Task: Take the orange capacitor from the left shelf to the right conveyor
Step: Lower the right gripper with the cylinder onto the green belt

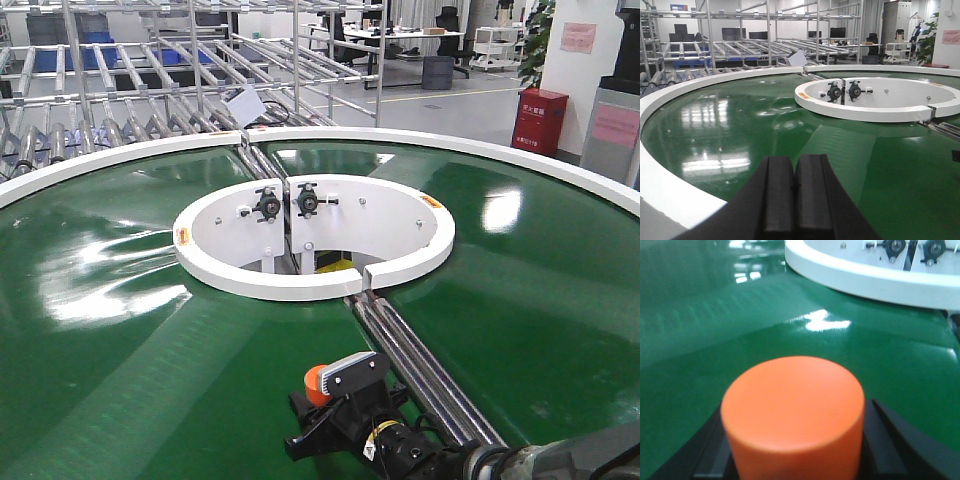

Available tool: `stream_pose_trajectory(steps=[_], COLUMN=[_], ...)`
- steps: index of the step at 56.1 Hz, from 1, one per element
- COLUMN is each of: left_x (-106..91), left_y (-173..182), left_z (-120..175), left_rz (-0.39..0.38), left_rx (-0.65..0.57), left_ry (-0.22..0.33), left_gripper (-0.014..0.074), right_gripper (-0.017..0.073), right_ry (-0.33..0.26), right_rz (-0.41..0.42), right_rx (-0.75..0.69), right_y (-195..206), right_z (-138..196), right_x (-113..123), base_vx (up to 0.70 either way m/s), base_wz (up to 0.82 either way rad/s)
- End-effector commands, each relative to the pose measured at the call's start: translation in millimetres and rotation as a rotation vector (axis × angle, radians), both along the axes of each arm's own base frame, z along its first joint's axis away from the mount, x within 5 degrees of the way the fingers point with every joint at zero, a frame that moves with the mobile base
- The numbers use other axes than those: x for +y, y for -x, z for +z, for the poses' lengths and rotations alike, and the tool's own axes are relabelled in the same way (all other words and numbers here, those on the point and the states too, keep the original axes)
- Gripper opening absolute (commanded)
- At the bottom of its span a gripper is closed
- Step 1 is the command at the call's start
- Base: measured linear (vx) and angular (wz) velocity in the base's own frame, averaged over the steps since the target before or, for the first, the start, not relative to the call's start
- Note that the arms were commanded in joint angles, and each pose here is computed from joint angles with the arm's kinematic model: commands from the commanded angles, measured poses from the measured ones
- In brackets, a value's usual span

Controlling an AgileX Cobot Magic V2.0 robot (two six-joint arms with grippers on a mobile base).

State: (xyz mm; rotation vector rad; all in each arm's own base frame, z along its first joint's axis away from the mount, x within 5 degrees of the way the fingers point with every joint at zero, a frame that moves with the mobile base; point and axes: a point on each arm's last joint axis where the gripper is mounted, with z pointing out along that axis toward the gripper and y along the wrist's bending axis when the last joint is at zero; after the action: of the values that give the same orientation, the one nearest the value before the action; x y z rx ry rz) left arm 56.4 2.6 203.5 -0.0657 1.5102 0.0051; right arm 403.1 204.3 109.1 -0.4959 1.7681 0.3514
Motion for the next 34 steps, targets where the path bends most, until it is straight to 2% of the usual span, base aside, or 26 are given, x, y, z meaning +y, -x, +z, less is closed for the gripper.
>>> stream_pose_trajectory(steps=[1, 14, 18, 24, 34], left_x=[0.2, 0.2, 0.2, 0.2, 0.2], left_y=[0, 0, 0, 0, 0], left_z=[-3, -3, -3, -3, -3], left_rz=[0.000, 0.000, 0.000, 0.000, 0.000], left_rx=[-0.061, -0.061, -0.061, -0.061, -0.061], left_ry=[0.004, 0.004, 0.004, 0.004, 0.004], left_gripper=[-0.0006, -0.0006, -0.0006, -0.0006, -0.0006], right_gripper=[0.0469, 0.0668, 0.0707, 0.0722, 0.0716], right_ry=[-0.053, -0.027, 0.006, 0.056, 0.126], right_rz=[0.009, 0.007, 0.010, 0.009, -0.024], right_rx=[-0.122, -0.092, -0.083, -0.055, 0.091], right_y=[-6, -5, -4, -1, 12], right_z=[39, 39, 43, 57, 94], right_x=[4, 3, 2, 0, -11], base_vx=[0.00, 0.00, 0.00, 0.00, 0.00], base_wz=[0.00, 0.00, 0.00, 0.00, 0.00])
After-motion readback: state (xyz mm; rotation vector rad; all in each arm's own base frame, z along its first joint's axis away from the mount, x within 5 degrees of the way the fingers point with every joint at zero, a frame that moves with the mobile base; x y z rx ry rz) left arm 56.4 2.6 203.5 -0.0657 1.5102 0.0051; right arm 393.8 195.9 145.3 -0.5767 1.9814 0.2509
